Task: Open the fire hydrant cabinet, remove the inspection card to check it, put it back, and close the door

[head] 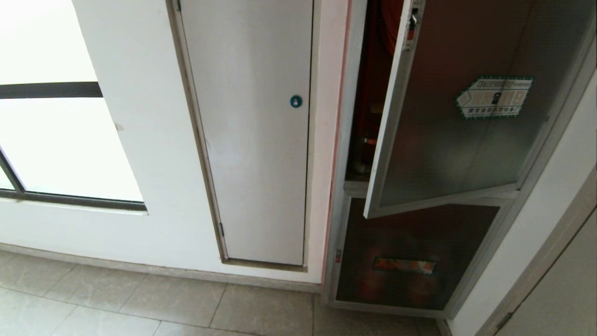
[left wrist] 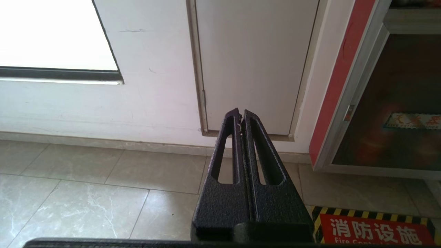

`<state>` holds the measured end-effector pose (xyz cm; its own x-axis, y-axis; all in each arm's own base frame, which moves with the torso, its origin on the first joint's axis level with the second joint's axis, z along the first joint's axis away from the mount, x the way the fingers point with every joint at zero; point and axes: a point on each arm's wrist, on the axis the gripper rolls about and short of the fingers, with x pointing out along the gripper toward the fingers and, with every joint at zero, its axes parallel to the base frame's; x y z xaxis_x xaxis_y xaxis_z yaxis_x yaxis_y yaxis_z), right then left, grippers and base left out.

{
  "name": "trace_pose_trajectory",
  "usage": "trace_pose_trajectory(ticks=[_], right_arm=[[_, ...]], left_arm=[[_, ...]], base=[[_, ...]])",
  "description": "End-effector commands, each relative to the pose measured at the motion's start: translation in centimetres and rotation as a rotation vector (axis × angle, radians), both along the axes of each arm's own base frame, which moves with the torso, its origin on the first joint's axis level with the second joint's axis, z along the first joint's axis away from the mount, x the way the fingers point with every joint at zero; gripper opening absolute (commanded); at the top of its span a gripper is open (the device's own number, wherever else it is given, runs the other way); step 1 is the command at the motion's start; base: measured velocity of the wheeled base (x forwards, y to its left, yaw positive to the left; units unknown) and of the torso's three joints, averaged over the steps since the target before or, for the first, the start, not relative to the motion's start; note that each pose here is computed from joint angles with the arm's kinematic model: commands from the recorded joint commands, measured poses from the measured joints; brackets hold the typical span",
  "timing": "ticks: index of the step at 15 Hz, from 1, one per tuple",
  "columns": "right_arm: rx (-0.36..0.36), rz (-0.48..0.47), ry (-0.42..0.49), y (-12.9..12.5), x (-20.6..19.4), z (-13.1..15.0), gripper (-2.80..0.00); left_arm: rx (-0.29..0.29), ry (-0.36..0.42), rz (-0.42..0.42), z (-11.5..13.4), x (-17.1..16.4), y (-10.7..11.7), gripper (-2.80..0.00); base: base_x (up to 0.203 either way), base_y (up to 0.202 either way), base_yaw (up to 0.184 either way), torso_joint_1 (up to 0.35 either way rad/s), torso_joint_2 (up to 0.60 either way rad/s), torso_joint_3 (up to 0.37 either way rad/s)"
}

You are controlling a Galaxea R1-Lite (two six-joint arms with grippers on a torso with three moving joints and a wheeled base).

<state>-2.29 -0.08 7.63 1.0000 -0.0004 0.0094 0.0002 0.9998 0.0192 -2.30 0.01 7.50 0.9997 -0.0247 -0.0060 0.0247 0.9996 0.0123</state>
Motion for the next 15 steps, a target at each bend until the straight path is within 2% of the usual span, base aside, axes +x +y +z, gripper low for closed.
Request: trace_pose_trajectory(ticks=[1,15], right_arm=[[0.001,0.000,0.006,0.00,0.04,-0.13,-2.80],[0.013,0.001,0.005,0.00,0.04,-0.11,-2.80]], left_arm=[[0.000,0.000,0.000,0.00,0.00,0.00,-2.80],[0.000,-0.001,0.000,0.00,0.00,0.00,-2.80]], base=[[0.000,0.000,0.000,0.000,0.00,0.000],[0.000,0.000,0.000,0.000,0.00,0.000]])
